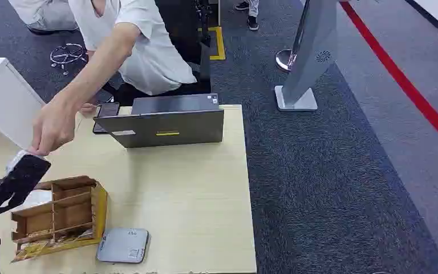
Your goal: Pass the card to the sensor for recognition and then transmit it.
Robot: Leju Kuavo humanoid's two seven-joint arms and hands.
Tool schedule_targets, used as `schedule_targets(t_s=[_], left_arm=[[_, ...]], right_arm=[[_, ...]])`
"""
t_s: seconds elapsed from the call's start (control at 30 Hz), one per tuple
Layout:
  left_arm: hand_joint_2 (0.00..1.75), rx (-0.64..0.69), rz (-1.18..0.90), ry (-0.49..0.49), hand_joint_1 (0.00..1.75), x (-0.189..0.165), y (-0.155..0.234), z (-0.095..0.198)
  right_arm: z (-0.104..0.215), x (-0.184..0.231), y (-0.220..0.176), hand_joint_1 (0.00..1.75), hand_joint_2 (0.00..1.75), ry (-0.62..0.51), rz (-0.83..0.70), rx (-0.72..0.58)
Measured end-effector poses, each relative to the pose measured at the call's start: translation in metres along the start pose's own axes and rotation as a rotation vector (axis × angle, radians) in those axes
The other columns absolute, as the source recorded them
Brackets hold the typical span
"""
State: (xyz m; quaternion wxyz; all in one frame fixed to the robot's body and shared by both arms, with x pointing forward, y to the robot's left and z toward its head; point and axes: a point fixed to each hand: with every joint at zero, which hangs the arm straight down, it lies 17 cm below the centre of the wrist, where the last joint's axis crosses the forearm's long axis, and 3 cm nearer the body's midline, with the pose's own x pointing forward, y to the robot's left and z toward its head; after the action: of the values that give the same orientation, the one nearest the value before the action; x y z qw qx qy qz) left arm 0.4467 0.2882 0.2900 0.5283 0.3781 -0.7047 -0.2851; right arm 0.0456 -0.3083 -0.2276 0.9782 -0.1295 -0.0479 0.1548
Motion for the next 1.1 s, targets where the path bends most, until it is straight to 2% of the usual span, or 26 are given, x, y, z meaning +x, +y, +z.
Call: schedule_targets(t_s=[0.3, 0.63, 1.1], left_arm=[[1.75, -0.112, -0.280, 0.122, 1.75, -0.016, -0.010, -0.016], [1.75, -0.150, -0.612, 0.317, 1.75, -0.044, 0.006, -0.020], [1.75, -0.119, -0.656, 0.215, 1.75, -0.010, -0.014, -0.015]], right_arm=[[0.003, 0.002, -0.001, 0.00, 1.75, 0.001, 0.034, 0.000], [0.012, 0.001, 0.004, 0.00, 1.75, 0.008, 0.094, 0.010], [0.024, 0.003, 0.012, 0.00, 1.75, -0.003, 0.110, 0.021]])
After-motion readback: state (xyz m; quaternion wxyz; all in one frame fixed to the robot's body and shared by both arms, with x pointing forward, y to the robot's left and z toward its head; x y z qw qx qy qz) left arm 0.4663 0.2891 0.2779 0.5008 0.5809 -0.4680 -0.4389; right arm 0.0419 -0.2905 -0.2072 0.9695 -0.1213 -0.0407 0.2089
